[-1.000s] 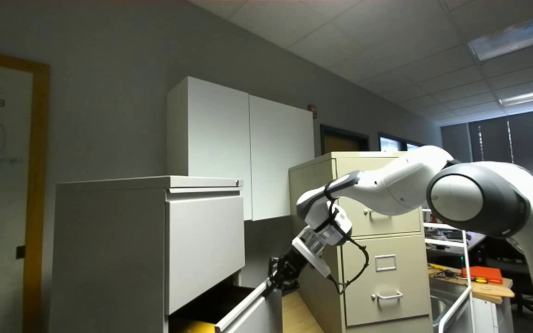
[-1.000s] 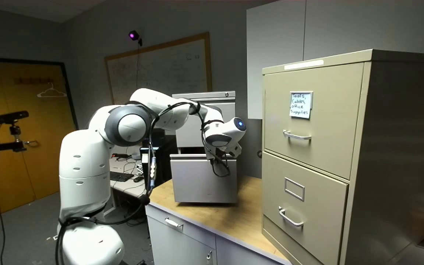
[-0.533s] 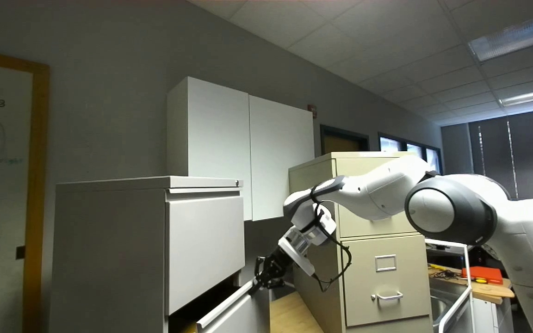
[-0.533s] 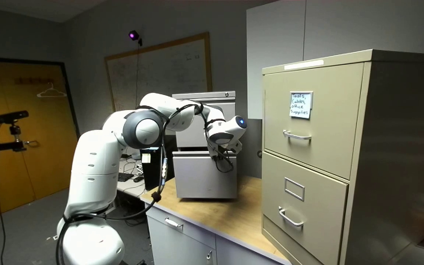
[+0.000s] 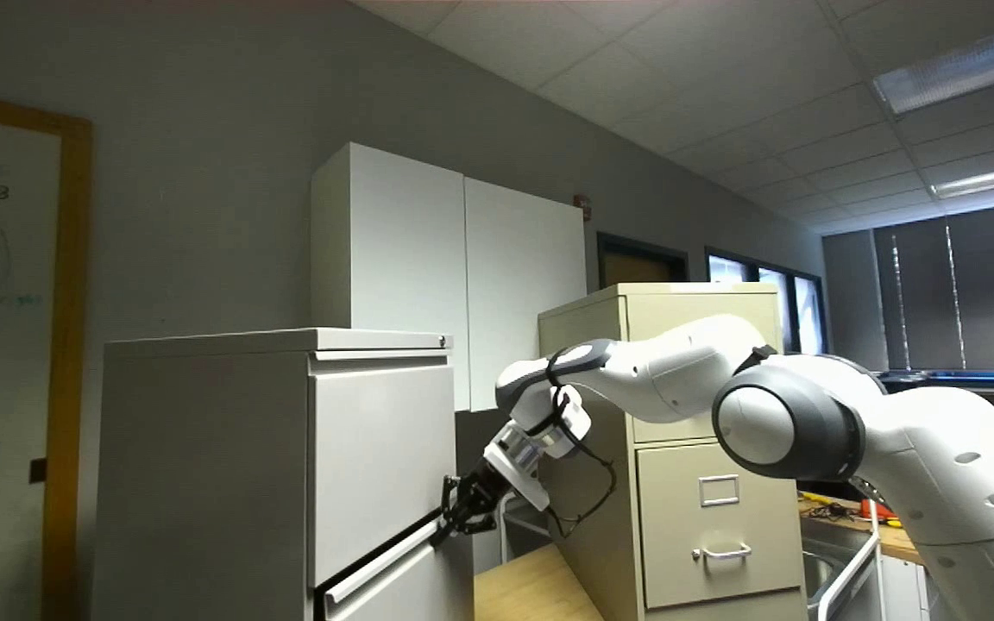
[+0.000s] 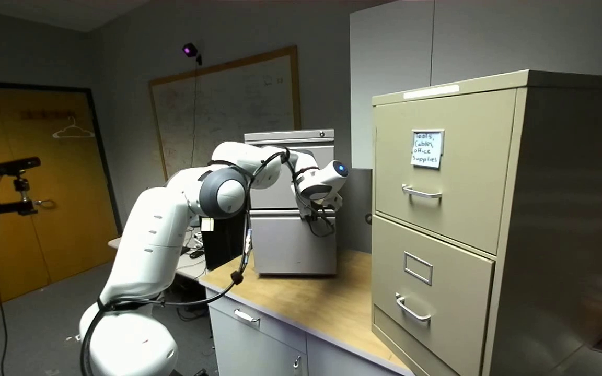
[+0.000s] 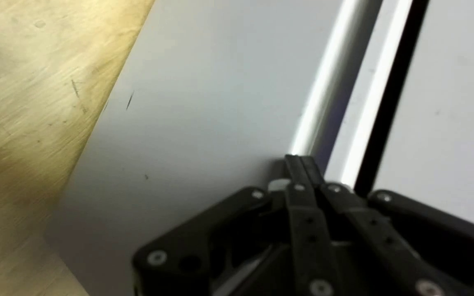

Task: Close the bottom drawer of the cabinet to the left.

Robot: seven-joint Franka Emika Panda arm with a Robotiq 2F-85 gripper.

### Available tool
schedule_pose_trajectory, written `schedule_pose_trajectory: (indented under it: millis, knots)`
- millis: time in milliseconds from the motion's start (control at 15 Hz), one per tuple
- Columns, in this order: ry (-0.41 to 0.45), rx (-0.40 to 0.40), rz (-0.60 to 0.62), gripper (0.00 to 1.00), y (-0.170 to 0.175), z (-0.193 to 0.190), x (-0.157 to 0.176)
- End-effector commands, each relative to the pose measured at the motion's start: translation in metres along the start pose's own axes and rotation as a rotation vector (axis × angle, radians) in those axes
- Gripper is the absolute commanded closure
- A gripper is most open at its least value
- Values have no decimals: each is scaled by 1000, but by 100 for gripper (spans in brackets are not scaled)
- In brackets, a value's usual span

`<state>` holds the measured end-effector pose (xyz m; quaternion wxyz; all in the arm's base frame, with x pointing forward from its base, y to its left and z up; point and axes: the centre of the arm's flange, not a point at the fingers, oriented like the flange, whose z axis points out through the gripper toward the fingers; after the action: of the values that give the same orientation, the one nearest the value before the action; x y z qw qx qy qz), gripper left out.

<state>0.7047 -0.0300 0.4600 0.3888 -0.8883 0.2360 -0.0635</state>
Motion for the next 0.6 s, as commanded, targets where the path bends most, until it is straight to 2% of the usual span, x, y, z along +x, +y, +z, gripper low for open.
schedule_pose_trajectory:
  millis: [0,533]
  knots:
    - [5,21,-4,100,-54,10,24]
    - [-12,-43,-9,100,-69,20,32]
